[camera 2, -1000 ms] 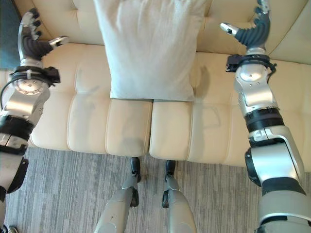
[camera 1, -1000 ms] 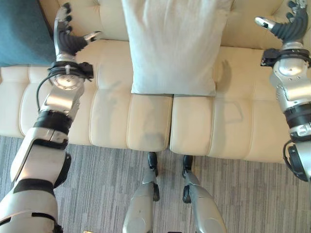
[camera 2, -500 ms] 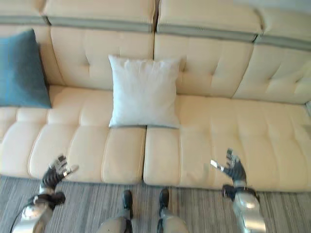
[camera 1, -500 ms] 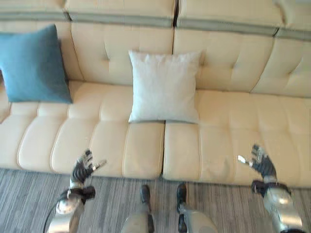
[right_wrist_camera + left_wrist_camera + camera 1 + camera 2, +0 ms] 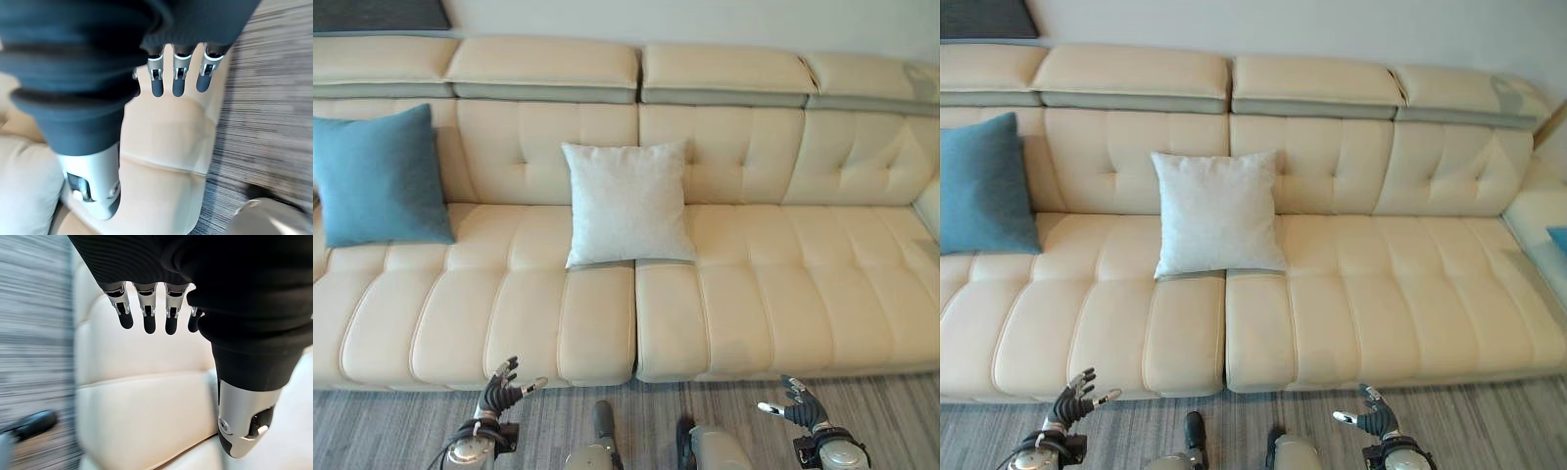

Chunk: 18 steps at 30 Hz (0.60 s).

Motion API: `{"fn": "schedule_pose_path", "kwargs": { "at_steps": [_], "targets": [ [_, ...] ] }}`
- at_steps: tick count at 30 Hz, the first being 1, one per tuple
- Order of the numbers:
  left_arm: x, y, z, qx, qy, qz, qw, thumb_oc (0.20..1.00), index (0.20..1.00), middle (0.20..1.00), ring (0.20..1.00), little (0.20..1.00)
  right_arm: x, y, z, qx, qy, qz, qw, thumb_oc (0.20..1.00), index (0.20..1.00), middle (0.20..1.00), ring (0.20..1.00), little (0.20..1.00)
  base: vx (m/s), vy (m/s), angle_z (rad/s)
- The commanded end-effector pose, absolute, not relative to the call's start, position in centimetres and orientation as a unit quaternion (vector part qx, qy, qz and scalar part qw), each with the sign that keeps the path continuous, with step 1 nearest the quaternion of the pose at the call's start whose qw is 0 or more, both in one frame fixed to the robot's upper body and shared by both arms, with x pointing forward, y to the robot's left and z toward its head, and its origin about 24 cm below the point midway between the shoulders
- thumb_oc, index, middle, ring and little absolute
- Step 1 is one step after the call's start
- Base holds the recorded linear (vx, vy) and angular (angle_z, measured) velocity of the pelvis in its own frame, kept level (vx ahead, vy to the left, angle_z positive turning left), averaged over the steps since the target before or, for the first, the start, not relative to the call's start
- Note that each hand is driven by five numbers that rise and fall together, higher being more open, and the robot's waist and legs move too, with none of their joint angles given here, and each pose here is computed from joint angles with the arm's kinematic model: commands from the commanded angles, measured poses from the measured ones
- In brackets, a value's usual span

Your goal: Pick up all the scattered cushions and arrange them neatly on the sofa.

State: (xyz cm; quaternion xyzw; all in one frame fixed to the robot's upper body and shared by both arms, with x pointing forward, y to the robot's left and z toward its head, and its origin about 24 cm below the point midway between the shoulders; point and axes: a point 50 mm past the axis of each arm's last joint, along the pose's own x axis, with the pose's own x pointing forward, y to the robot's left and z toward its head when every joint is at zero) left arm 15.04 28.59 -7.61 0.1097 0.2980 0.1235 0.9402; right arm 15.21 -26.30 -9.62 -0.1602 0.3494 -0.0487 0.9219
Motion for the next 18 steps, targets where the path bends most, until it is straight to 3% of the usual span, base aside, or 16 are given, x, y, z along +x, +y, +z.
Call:
{"fn": "schedule_pose_path", "kwargs": {
  "at_steps": [1, 7, 11, 18],
  "targets": [
    [16.4, 28.9, -6.7, 0.123, 0.265, 0.134, 0.947, 1.0, 1.0, 1.0, 1.0, 1.0, 18.0, -26.2, -7.5, -0.165, 0.284, -0.062, 0.943, 1.0, 1.0, 1.0, 1.0, 1.0, -0.09, -0.087, 0.08],
    [18.9, 27.0, -6.2, 0.112, 0.237, 0.116, 0.958, 1.0, 1.0, 1.0, 1.0, 1.0, 19.9, -27.2, -5.6, -0.169, 0.243, -0.088, 0.951, 1.0, 1.0, 1.0, 1.0, 1.0, -0.37, -0.144, 0.22],
    [18.1, 27.0, -6.5, 0.105, 0.245, 0.114, 0.957, 1.0, 1.0, 1.0, 1.0, 1.0, 19.6, -27.3, -5.5, -0.162, 0.243, -0.086, 0.953, 1.0, 1.0, 1.0, 1.0, 1.0, -0.21, 0.008, 0.27],
    [17.0, 26.0, -7.6, 0.099, 0.272, 0.096, 0.952, 1.0, 1.0, 1.0, 1.0, 1.0, 19.1, -27.2, -6.0, -0.147, 0.25, -0.093, 0.953, 1.0, 1.0, 1.0, 1.0, 1.0, -0.02, 0.078, -0.33]
  ]
}}
